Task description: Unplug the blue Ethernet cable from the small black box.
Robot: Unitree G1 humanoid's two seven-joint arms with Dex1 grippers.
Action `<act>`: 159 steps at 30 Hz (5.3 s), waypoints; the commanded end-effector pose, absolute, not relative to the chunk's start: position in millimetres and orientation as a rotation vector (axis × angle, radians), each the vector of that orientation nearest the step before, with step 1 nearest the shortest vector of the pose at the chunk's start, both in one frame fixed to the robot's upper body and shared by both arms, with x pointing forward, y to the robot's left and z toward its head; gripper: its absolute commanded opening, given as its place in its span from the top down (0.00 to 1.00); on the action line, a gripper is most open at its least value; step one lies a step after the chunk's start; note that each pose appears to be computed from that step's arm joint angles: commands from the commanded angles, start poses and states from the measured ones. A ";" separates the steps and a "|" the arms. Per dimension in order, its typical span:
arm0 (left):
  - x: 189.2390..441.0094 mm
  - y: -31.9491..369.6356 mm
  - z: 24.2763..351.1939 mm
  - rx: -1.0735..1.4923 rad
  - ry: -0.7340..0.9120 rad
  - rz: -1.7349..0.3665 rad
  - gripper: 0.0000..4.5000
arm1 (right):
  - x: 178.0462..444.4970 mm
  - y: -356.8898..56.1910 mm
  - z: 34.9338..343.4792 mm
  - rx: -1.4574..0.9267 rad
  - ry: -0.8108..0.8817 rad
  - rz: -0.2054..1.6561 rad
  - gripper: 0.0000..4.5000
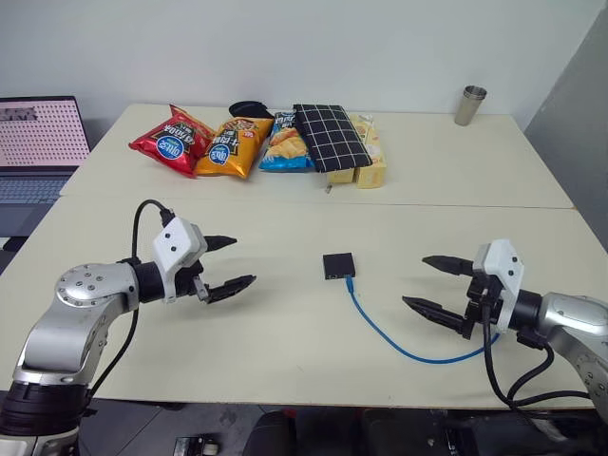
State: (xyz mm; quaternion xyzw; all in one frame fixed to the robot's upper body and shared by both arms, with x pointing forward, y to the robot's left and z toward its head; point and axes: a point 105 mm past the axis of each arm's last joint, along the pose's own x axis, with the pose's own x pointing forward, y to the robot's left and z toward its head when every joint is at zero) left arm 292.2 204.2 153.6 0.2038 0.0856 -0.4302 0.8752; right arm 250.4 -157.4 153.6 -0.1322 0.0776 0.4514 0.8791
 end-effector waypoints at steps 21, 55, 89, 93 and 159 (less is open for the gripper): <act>275.6 180.4 160.8 0.410 0.148 -1.030 0.00 | 232.2 -138.6 142.5 -0.273 0.203 0.953 0.00; 274.4 157.8 159.8 0.424 0.132 -1.171 0.00 | 302.1 -70.6 71.8 -0.220 0.332 0.590 0.61; 287.0 114.0 159.1 -0.221 0.295 -1.298 0.16 | 296.0 -46.4 174.5 -1.240 -0.680 1.067 0.98; 287.5 113.5 159.2 -0.233 0.288 -1.299 0.33 | 295.6 -46.3 177.0 -1.237 -0.695 1.060 0.98; 264.3 107.5 171.4 0.072 0.129 -1.577 0.83 | 260.4 -47.6 184.2 -0.029 0.182 1.367 0.95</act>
